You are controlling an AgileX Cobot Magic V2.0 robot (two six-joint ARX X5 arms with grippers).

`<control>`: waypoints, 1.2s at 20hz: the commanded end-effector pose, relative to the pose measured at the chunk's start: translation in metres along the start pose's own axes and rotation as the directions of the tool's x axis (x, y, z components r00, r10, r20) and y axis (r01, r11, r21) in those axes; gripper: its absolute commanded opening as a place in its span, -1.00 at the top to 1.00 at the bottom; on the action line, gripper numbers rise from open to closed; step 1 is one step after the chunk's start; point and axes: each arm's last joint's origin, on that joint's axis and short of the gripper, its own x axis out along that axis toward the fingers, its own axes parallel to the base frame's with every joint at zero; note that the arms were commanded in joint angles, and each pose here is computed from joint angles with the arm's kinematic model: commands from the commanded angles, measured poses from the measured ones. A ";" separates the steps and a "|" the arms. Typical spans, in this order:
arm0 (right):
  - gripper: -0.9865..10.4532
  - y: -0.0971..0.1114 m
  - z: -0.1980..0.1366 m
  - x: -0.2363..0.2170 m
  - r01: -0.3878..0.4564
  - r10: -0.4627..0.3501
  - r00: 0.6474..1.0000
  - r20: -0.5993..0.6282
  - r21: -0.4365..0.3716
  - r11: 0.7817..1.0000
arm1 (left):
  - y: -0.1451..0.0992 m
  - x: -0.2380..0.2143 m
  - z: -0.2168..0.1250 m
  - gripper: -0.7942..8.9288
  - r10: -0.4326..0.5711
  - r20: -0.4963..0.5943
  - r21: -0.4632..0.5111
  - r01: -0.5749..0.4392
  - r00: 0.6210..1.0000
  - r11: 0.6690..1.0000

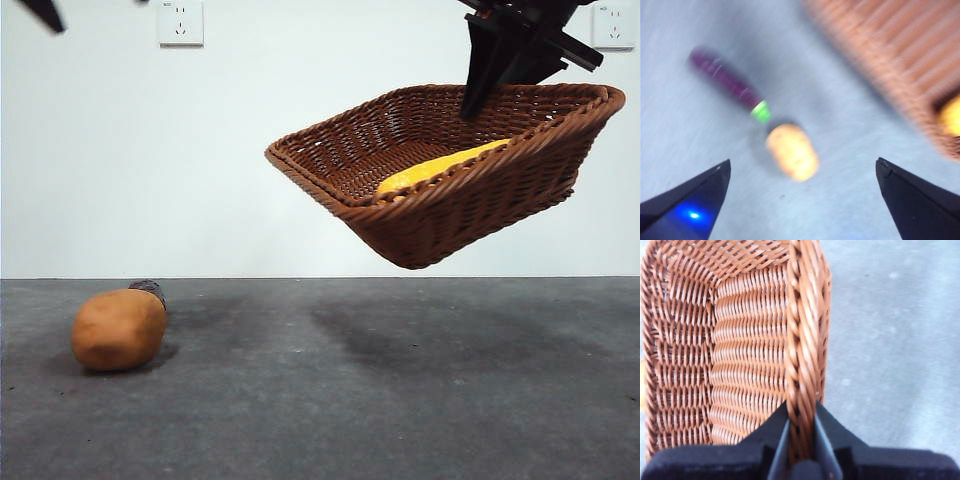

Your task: Help me put the vegetables on the table into the basket

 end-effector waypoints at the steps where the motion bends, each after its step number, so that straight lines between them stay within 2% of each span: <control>1: 0.85 -0.001 0.001 0.000 -0.018 0.019 1.000 0.009 -0.018 1.000 | 0.004 0.027 -0.001 -0.16 0.011 -0.064 -0.051 -0.014 0.998 0.999; 7: 0.85 -0.002 0.000 0.000 -0.017 0.017 1.000 0.003 -0.031 0.999 | 0.011 0.120 -0.008 -0.16 0.021 -0.262 -0.139 -0.059 0.965 0.989; 11: 0.85 -0.002 0.000 0.000 -0.018 0.018 1.000 0.002 -0.036 0.999 | 0.011 0.158 -0.004 -0.19 0.020 -0.295 -0.185 -0.078 0.955 0.980; 13: 0.85 -0.002 0.000 0.000 -0.019 0.019 1.000 0.001 -0.040 0.999 | 0.012 0.177 -0.006 -0.19 0.023 -0.347 -0.198 -0.097 0.938 0.975; 16: 0.85 -0.002 0.000 0.000 -0.025 0.026 1.000 0.005 -0.049 0.998 | 0.012 0.198 -0.012 -0.20 -0.003 -0.421 -0.224 -0.100 0.907 0.969; 24: 0.85 -0.001 0.001 0.000 -0.042 0.043 0.999 0.012 -0.073 0.996 | 0.010 0.230 -0.019 -0.20 -0.019 -0.483 -0.239 -0.111 0.876 0.965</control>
